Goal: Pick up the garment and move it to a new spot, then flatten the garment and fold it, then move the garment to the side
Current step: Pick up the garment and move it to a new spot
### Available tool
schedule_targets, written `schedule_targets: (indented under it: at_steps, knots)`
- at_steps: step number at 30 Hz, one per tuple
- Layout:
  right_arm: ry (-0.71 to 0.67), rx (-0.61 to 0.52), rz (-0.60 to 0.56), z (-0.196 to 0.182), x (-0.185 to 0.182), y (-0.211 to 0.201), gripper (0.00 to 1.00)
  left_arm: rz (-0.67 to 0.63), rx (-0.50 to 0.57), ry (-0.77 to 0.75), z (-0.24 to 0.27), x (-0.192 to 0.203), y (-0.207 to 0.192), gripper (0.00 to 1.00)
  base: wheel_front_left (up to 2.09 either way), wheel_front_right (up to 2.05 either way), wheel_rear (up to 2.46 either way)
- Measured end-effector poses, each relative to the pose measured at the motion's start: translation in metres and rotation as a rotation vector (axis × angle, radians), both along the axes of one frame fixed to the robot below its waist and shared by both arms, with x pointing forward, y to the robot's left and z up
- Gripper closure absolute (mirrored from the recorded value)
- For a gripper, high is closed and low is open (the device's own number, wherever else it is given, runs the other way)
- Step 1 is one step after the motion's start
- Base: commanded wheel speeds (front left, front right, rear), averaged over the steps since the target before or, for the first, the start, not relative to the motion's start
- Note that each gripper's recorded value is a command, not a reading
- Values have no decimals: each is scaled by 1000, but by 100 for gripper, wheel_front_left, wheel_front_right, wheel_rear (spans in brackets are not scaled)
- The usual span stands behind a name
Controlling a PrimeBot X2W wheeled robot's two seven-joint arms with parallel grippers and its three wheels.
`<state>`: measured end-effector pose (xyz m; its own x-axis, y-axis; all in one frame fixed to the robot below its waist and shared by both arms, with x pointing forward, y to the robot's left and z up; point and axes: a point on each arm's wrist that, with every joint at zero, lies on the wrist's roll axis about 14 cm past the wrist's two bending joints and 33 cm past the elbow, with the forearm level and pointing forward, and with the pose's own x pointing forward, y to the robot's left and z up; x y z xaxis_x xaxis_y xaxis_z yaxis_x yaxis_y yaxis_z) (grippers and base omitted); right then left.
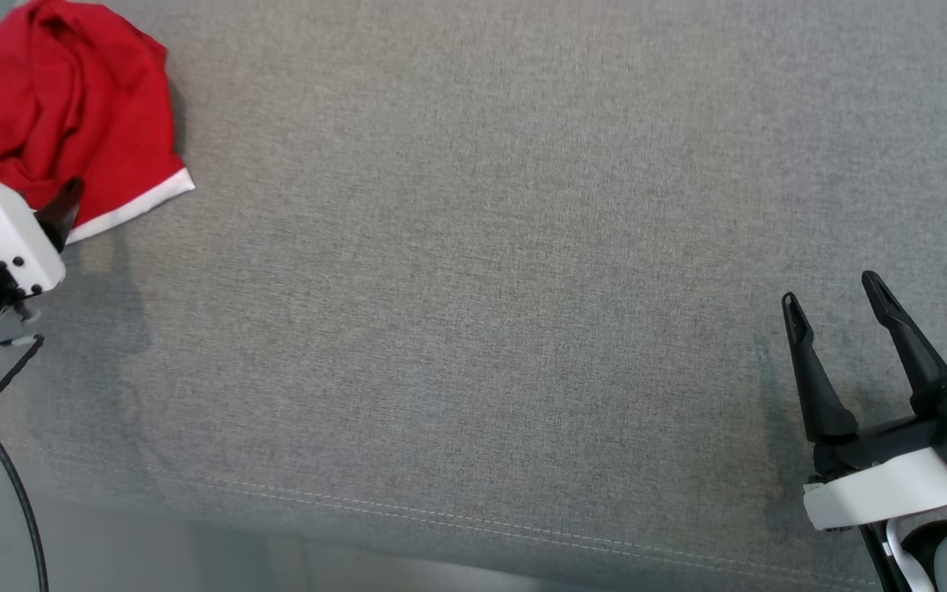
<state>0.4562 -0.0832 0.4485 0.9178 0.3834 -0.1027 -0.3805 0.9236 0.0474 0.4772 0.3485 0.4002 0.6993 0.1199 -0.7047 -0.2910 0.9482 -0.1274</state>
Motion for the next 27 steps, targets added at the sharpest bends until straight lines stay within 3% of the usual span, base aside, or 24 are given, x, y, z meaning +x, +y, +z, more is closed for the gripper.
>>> schedule_targets:
  at_steps: [4, 6, 7, 8, 9, 10, 18, 27]
  knots:
    - [20, -14, -5, -10, 4, -4, 0, 32, 18, 51, -24, -4, 10, 0, 0, 0, 0]
    - [23, -22, -8, -12, 9, -6, 0, 40, 22, 55, -29, 1, 11, 7, 0, 0, 0]
    - [22, -25, -10, -13, 10, -8, 0, 42, 25, 49, -31, 5, 11, 19, 0, 0, 0]
    - [23, -30, -12, -14, 11, -10, 0, 45, 26, 51, -33, 8, 11, 53, 0, 0, 0]
    - [26, -36, -16, -16, 12, -11, 0, 47, 31, 47, -35, 10, 12, 95, 0, 0, 0]
    - [35, -41, -19, -19, 12, -13, 0, 54, 38, 50, -37, 12, 13, 100, 0, 0, 0]
    - [26, -44, -36, -16, 15, -18, 0, 69, 117, 36, -30, 17, 25, 100, 0, 0, 0]
    - [-9, -13, -28, 1, 12, -8, 0, 30, 280, -211, 51, 44, 46, 100, 0, 0, 0]
